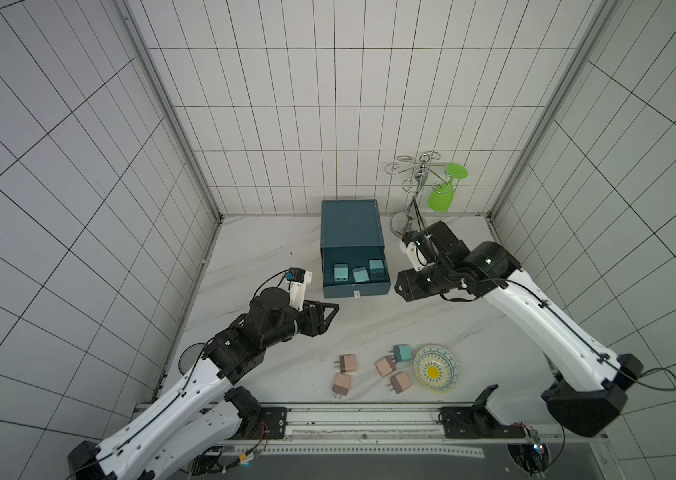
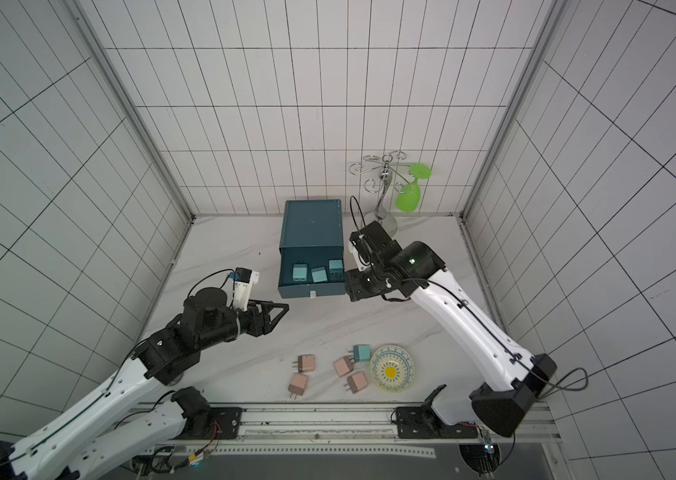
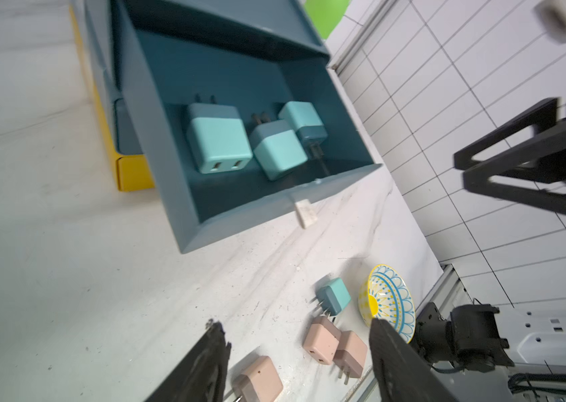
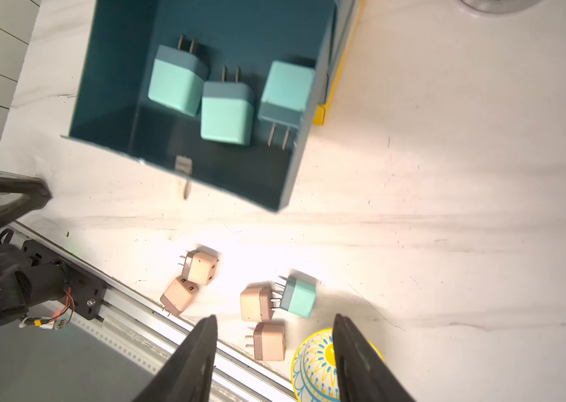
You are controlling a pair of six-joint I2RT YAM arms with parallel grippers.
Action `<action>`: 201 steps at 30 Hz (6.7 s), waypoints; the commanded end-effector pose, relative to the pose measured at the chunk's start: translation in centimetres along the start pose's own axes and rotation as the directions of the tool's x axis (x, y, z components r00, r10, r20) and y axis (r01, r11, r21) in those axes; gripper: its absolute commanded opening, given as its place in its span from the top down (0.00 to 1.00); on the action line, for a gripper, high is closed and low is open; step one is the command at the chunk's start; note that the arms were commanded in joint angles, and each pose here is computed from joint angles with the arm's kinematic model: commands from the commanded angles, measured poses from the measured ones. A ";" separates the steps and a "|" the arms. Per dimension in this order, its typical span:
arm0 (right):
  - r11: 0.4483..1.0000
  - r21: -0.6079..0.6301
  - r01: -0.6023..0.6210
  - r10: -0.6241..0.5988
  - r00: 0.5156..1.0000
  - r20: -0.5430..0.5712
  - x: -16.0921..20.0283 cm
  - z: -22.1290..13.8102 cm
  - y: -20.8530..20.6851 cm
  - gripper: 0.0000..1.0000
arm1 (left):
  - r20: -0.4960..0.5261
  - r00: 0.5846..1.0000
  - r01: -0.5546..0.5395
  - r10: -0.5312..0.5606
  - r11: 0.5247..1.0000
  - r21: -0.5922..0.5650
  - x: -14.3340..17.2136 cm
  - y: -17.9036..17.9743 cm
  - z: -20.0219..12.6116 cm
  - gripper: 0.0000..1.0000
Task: Place the plugs into the drawer by color
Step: Place the plug in the drawer, then pick up the plug from the center of the board, then place the plug in the drawer.
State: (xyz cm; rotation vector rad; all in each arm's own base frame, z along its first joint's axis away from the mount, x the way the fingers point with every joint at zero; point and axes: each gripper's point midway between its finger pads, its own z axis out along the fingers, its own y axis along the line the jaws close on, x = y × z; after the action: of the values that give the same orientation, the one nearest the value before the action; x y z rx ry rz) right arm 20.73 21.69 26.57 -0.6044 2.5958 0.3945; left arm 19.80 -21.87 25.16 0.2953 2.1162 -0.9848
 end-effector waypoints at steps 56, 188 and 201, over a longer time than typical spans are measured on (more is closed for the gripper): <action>0.908 -0.233 -0.348 0.399 0.887 0.232 7.0 6.0 -9.2 0.43 | -0.693 0.447 -0.646 0.566 0.740 0.188 19.0 -4.1 22.3 0.27; 0.878 -0.438 -0.194 0.347 0.889 0.300 5.6 4.0 -5.4 0.44 | -0.277 0.960 -0.116 -0.053 0.821 -0.559 -10.9 5.6 14.2 0.41; 0.925 -0.362 0.117 -0.006 0.956 0.294 3.0 2.7 4.8 0.46 | 0.081 0.996 0.062 -0.039 0.948 -0.311 -17.7 3.7 6.0 0.35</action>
State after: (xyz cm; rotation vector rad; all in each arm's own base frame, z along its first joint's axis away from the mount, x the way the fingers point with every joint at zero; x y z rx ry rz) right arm 15.48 25.20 23.68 -0.6843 2.2180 1.0570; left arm 35.26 -20.35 34.47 0.0207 2.2020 -0.5643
